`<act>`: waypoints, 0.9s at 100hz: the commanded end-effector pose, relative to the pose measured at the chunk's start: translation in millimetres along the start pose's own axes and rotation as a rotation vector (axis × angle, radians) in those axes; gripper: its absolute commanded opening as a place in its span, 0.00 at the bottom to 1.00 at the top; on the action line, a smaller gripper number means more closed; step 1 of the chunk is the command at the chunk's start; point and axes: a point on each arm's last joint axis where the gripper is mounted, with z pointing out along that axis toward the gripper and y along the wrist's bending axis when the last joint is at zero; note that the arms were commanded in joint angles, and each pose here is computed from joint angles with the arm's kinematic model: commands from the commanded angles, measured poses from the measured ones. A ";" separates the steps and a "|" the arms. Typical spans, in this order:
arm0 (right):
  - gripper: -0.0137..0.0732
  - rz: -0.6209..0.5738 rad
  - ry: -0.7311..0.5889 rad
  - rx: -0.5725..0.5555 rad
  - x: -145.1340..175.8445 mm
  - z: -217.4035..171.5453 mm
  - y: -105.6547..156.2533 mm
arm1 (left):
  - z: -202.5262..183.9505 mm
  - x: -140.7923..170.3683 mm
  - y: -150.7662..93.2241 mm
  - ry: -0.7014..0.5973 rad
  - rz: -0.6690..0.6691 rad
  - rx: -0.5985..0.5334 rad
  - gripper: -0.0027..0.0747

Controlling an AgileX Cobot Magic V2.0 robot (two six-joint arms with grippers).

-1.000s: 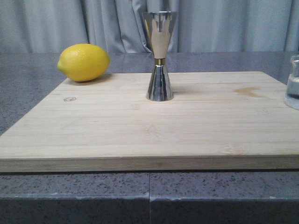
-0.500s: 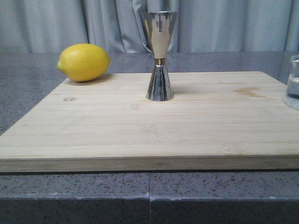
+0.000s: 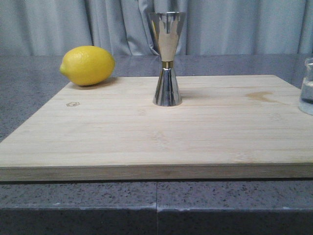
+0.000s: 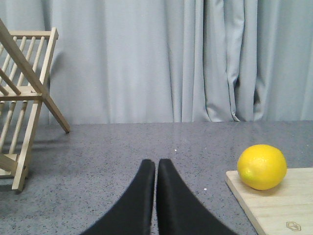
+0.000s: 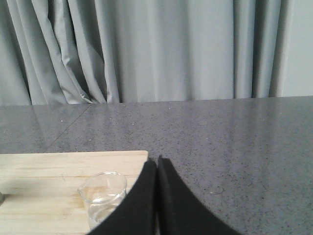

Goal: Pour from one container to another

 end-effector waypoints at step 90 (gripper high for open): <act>0.09 -0.091 -0.046 0.013 -77.3 8.9 2.0 | 19.7 -68.1 0.1 0.026 -0.013 0.009 0.01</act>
